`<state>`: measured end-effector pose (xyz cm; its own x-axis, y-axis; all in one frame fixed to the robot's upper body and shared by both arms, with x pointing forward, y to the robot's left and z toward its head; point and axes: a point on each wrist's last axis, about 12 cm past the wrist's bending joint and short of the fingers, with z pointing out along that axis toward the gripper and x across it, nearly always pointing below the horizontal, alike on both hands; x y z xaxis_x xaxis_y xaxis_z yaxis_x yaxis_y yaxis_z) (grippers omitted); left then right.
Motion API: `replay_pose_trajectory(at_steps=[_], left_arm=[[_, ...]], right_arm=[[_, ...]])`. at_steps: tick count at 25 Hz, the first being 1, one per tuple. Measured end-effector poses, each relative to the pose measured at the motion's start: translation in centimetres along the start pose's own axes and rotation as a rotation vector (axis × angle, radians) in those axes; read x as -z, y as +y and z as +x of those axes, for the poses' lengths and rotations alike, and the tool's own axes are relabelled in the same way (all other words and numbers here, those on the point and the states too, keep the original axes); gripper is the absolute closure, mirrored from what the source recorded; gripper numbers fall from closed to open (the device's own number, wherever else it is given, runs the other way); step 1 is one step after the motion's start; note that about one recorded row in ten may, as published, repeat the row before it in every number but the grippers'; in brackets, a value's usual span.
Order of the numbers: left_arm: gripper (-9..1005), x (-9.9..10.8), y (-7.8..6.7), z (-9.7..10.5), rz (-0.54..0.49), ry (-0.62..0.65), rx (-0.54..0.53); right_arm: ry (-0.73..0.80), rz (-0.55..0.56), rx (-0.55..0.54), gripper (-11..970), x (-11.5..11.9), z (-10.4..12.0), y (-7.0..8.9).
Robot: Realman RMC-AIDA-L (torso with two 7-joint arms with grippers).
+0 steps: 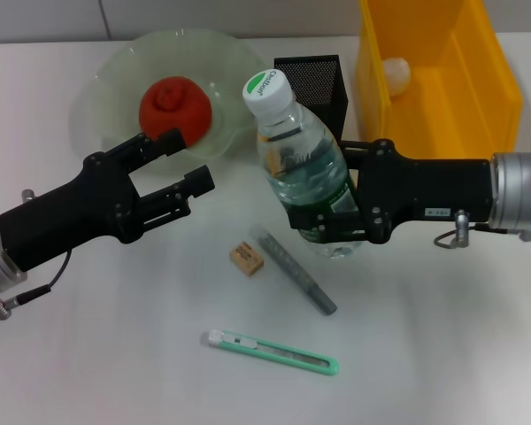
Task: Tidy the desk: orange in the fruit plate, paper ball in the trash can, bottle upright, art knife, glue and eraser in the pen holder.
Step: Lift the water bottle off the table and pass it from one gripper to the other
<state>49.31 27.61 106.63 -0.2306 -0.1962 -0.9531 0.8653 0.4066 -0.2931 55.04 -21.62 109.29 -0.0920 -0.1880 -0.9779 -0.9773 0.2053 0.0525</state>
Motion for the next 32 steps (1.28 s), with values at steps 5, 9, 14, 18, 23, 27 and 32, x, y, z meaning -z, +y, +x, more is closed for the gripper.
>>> replay_pose_trajectory(at_steps=[5, 9, 14, 18, 23, 27, 32], left_arm=[[212, 0.0, -0.2, -0.1, 0.016, -0.010, 0.003], [212, -0.3, -0.4, -0.1, 0.028, -0.023, 0.011], [212, -0.7, -0.4, 0.0, 0.034, -0.038, 0.017], [212, -1.1, -0.4, -0.2, 0.041, -0.049, 0.016], [212, -1.7, -0.4, -0.3, 0.059, -0.051, 0.020], [212, -2.0, -0.4, -0.4, 0.070, -0.050, 0.015], [212, -2.3, -0.4, -0.5, 0.084, -0.052, 0.016]], right_arm=[[-0.015, 0.016, 0.002, 210, -1.0, 1.1, 0.3], [-0.019, 0.003, -0.004, 210, -1.8, 1.7, 0.7], [-0.022, -0.020, -0.010, 210, -2.6, 1.9, 1.1], [-0.025, -0.028, -0.012, 210, -2.9, 1.9, 1.1], [-0.029, -0.041, -0.022, 210, -3.4, 1.9, 1.3], [-0.031, -0.050, -0.022, 210, -3.7, 1.8, 1.4], [-0.034, -0.058, -0.026, 210, -4.0, 1.8, 1.5]])
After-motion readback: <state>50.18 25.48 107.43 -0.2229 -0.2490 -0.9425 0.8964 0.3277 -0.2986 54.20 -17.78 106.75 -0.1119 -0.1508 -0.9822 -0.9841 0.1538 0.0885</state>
